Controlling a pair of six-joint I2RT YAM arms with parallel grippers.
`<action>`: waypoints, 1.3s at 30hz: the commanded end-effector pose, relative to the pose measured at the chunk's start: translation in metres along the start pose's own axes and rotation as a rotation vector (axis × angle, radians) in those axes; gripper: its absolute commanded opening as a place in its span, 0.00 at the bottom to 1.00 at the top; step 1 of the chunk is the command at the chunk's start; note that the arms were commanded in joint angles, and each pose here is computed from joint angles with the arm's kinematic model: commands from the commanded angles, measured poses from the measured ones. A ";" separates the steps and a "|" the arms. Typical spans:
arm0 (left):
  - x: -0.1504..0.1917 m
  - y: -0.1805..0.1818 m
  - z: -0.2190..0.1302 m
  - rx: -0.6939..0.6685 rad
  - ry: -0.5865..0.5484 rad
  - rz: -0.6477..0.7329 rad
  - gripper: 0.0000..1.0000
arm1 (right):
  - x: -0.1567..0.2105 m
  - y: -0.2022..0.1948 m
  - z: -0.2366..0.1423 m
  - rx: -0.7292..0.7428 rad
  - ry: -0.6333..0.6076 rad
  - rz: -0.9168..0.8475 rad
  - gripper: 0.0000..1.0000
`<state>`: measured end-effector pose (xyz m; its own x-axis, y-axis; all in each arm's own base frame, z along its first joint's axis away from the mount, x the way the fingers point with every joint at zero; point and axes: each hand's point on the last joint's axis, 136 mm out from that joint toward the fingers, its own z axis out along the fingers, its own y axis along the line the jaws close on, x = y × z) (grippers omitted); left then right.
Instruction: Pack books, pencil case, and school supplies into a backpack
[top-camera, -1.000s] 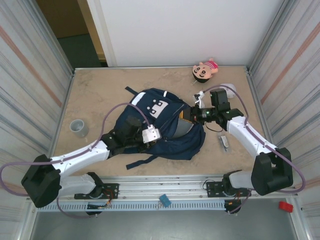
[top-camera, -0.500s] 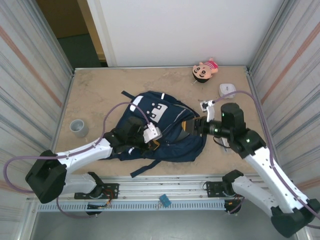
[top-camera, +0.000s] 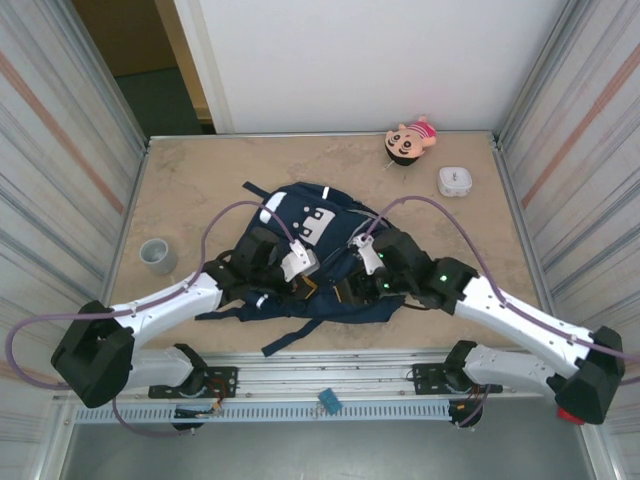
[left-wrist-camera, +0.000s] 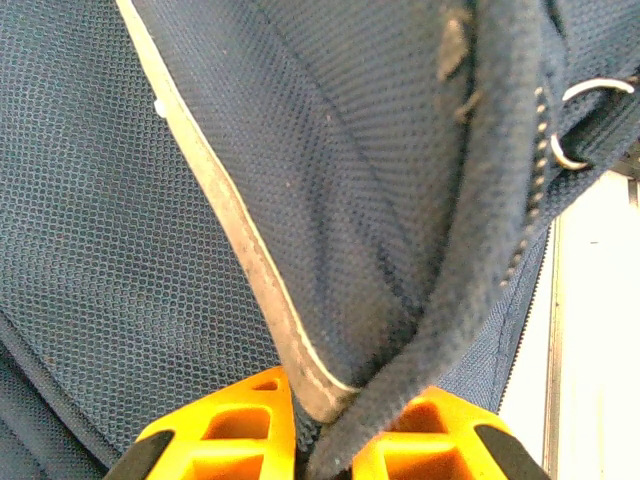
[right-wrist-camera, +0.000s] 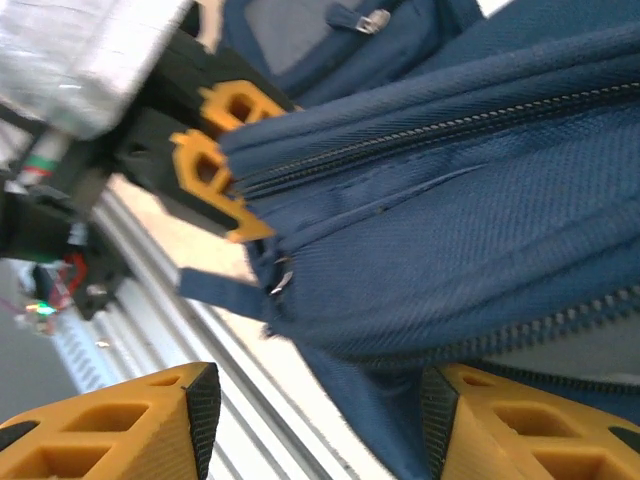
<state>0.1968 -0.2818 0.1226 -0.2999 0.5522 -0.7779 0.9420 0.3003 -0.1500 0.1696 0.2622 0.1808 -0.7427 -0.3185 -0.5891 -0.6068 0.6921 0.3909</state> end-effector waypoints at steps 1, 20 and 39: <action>-0.025 -0.016 -0.008 0.096 -0.070 -0.021 0.00 | -0.008 -0.001 0.003 0.070 0.005 -0.085 0.55; -0.043 -0.017 -0.015 0.113 -0.138 -0.002 0.00 | -0.011 -0.016 0.025 0.236 0.067 -0.162 0.31; -0.008 0.007 -0.013 0.002 -0.033 -0.072 0.00 | 0.004 -0.035 -0.008 0.165 0.106 -0.040 0.13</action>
<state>0.2029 -0.2759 0.1241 -0.3432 0.5357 -0.7715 0.9260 0.3307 -0.1823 0.2030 0.2280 0.1715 -0.7442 -0.3814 -0.5484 -0.5493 0.8165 0.1777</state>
